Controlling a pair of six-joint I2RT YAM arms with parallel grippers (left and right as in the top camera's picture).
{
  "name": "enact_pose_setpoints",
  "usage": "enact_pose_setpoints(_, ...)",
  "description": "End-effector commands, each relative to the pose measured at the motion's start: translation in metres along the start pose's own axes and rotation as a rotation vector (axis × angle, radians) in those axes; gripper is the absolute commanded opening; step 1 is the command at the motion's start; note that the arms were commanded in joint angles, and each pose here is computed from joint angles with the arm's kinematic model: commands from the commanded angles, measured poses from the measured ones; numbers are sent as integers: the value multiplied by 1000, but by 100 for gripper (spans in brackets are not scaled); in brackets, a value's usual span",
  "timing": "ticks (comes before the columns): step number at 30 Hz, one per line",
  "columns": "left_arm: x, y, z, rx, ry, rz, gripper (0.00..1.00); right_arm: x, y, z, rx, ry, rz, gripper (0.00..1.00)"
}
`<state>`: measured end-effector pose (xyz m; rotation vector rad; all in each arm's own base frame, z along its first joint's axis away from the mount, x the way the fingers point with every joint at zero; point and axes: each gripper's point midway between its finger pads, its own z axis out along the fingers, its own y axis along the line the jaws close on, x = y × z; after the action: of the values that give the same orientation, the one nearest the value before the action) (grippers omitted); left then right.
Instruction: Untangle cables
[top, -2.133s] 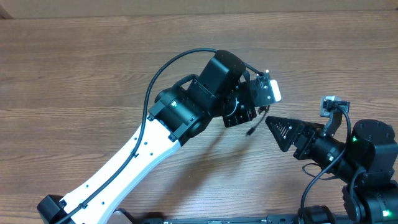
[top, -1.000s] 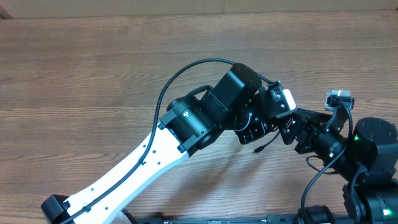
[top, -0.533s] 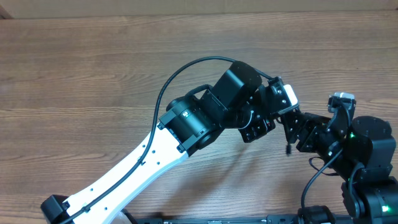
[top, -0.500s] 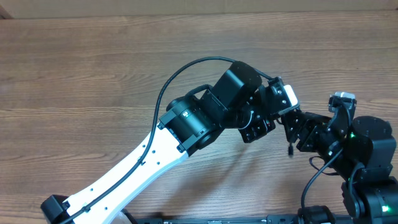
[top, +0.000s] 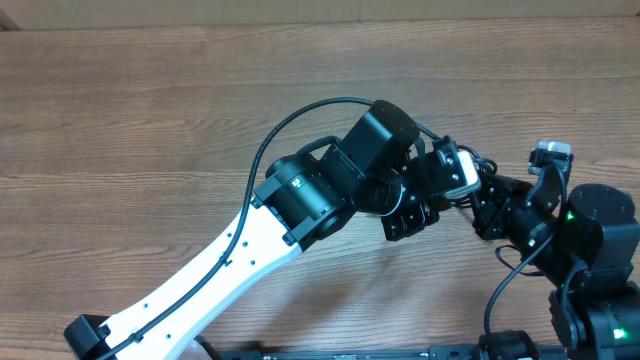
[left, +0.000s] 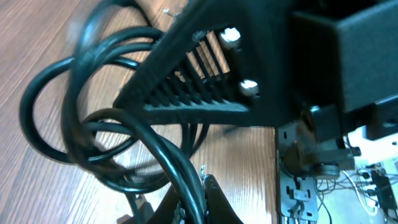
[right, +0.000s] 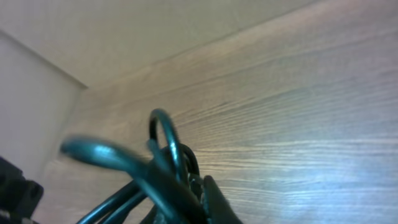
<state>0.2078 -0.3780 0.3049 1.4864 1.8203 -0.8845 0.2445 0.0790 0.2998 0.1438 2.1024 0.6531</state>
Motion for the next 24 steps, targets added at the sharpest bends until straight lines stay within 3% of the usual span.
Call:
enact_pose_setpoints(1,-16,-19,-12,61,-55,73,4,-3,3,-3,-6,-10,-6,4)
enact_pose_setpoints(4,-15,-14,-12,37,-49,70,4,0,1,-3,4,3,-1,4)
enact_pose_setpoints(7,-12,-1,-14,-18,-38,-24,4,1,-3,-3,24,5,6,4)
enact_pose_setpoints(10,-13,6,-22,-36,-51,-74,4,1,-22,-4,128,-14,99,4)
enact_pose_setpoints(15,-20,1,-41,-42,-87,5,4,2,-47,-9,266,-52,245,4)
enact_pose_setpoints(24,-20,3,-77,-151,-101,29,4,5,-57,-13,324,-75,356,4)
